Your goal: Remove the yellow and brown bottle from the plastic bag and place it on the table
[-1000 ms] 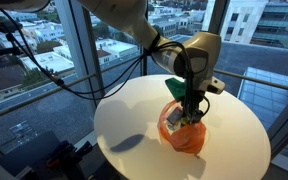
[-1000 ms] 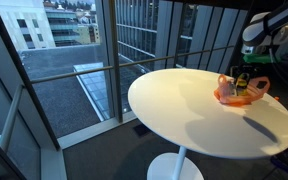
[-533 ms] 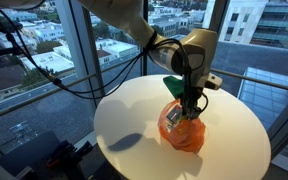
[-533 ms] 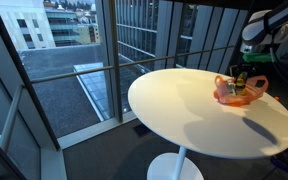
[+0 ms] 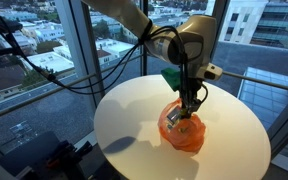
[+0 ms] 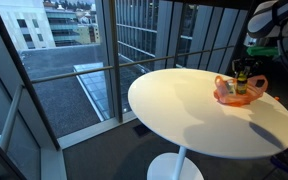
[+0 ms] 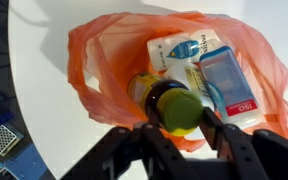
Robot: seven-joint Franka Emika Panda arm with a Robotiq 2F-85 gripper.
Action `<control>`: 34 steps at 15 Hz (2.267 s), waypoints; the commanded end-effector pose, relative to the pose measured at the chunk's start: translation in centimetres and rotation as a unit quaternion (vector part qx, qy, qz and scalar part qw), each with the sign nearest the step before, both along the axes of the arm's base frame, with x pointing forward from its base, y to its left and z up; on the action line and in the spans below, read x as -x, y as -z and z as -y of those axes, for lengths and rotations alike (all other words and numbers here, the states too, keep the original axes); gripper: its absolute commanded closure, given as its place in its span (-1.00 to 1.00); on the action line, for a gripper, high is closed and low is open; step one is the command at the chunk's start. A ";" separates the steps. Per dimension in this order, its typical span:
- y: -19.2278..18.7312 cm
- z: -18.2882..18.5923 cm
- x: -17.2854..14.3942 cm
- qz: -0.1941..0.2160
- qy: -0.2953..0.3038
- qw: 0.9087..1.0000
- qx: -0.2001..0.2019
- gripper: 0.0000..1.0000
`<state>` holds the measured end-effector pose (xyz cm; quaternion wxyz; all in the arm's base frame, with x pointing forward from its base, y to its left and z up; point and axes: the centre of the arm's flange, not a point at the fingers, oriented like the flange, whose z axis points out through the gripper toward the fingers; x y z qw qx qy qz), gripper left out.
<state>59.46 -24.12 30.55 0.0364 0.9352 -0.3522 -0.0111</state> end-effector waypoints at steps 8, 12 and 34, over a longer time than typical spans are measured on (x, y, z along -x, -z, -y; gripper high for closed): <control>-5.9 -5.5 3.6 0.032 -0.047 0.998 -0.017 0.58; -7.1 -8.1 4.8 0.030 -0.075 0.996 -0.038 0.58; -6.7 -11.7 5.8 -0.004 -0.122 0.991 -0.048 0.58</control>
